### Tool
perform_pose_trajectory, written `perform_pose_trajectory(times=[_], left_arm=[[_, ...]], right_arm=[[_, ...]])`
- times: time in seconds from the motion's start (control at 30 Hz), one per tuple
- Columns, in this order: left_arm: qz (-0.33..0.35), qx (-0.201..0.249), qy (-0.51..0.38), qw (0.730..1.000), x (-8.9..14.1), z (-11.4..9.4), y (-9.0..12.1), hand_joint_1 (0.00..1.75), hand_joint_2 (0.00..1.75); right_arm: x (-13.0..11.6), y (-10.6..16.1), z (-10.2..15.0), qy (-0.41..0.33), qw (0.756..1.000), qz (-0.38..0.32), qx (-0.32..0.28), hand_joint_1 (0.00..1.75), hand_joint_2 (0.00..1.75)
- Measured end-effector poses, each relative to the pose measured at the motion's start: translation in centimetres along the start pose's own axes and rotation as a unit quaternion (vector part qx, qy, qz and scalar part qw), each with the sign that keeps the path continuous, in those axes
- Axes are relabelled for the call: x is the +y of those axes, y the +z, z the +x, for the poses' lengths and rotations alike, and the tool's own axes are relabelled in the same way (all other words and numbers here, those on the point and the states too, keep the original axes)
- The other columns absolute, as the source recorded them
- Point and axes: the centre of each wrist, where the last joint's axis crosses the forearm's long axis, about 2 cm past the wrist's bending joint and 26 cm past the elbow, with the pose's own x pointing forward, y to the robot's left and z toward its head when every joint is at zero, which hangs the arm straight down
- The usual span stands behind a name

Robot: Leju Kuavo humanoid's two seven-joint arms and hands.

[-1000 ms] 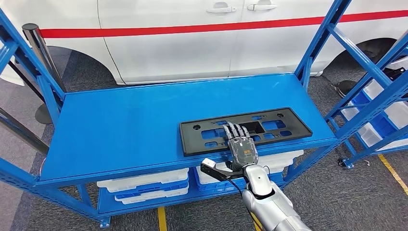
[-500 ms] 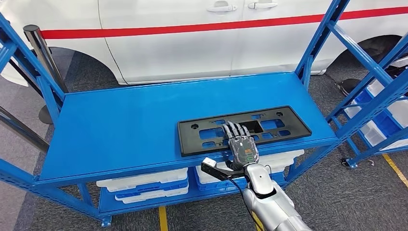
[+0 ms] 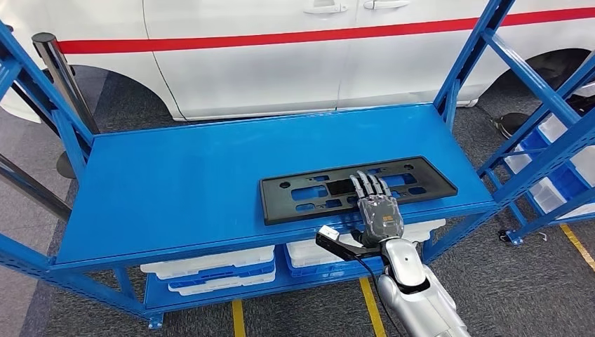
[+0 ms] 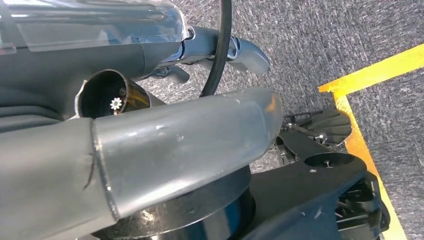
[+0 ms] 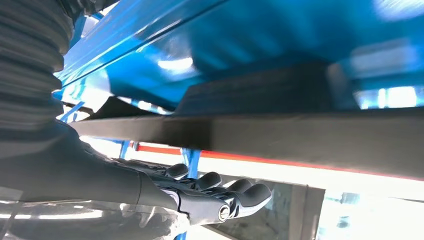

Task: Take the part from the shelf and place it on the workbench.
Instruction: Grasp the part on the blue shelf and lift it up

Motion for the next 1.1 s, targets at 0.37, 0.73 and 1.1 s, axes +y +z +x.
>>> perform_pose_trajectory(times=[0.37, 0.73, 1.1], left_arm=[[-0.003, 0.001, 0.011, 1.0, 0.0, -0.2, 0.0, 0.0, 0.0], [-0.012, -0.004, 0.018, 1.0, -0.4, -0.1, 0.0, 0.0, 0.0], [-0.018, -0.006, 0.019, 1.0, -0.7, 0.1, 0.0, 0.0, 0.0]], right_arm=[[-2.8, -0.6, -2.6, 0.005, 0.998, -0.053, 0.024, 0.0, 1.75], [-3.5, -0.8, -2.9, -0.011, 0.998, -0.061, -0.005, 0.0, 1.75], [-3.1, -1.0, -2.9, -0.05, 0.998, -0.039, -0.03, 0.0, 1.75]])
